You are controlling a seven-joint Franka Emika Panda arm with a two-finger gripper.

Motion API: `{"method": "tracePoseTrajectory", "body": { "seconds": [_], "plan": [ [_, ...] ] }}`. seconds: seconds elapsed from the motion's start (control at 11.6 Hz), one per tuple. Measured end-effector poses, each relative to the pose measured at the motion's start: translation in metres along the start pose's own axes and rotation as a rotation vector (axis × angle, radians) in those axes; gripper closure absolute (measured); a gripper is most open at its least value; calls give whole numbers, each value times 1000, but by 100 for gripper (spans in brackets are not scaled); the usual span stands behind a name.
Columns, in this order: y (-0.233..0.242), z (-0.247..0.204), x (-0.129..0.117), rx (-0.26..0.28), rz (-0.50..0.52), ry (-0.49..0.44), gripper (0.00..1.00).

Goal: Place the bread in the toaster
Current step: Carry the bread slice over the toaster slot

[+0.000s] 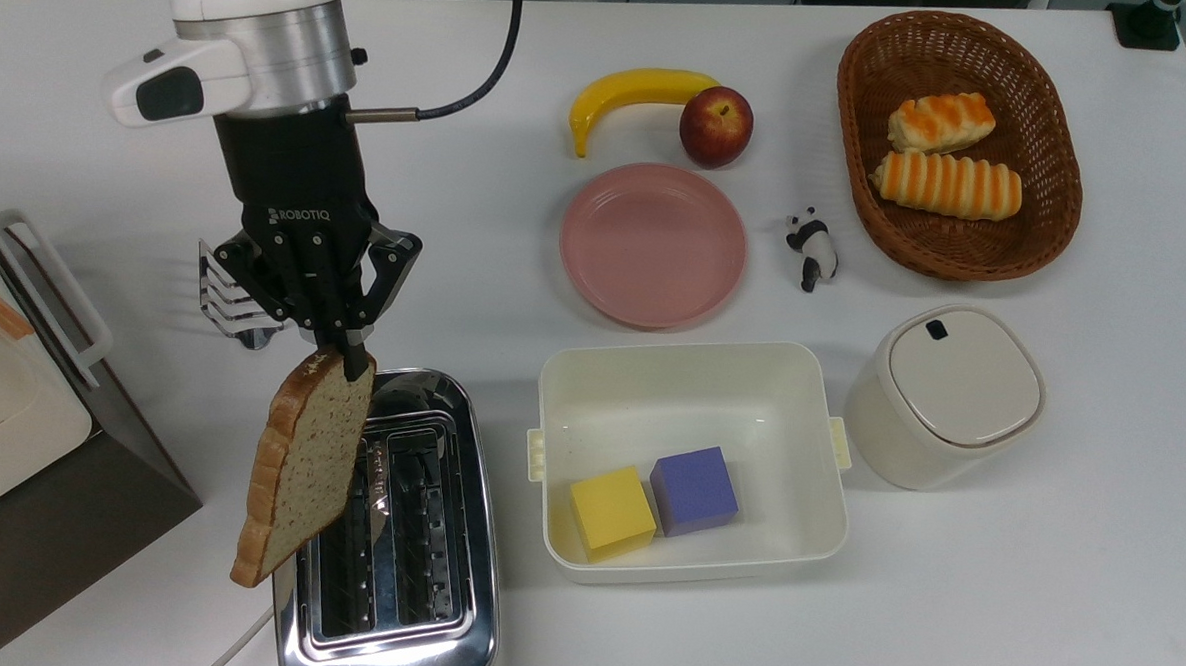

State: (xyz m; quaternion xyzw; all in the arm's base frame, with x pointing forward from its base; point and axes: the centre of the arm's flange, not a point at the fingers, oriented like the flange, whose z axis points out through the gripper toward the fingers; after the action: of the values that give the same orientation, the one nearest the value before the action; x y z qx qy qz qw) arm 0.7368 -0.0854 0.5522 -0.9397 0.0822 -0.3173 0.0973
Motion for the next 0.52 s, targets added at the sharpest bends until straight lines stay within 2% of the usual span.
{"method": "tracePoseTrajectory", "body": {
  "seconds": [0.52],
  "plan": [
    [4,15,-13,-2,-35,-47,91]
  ]
}}
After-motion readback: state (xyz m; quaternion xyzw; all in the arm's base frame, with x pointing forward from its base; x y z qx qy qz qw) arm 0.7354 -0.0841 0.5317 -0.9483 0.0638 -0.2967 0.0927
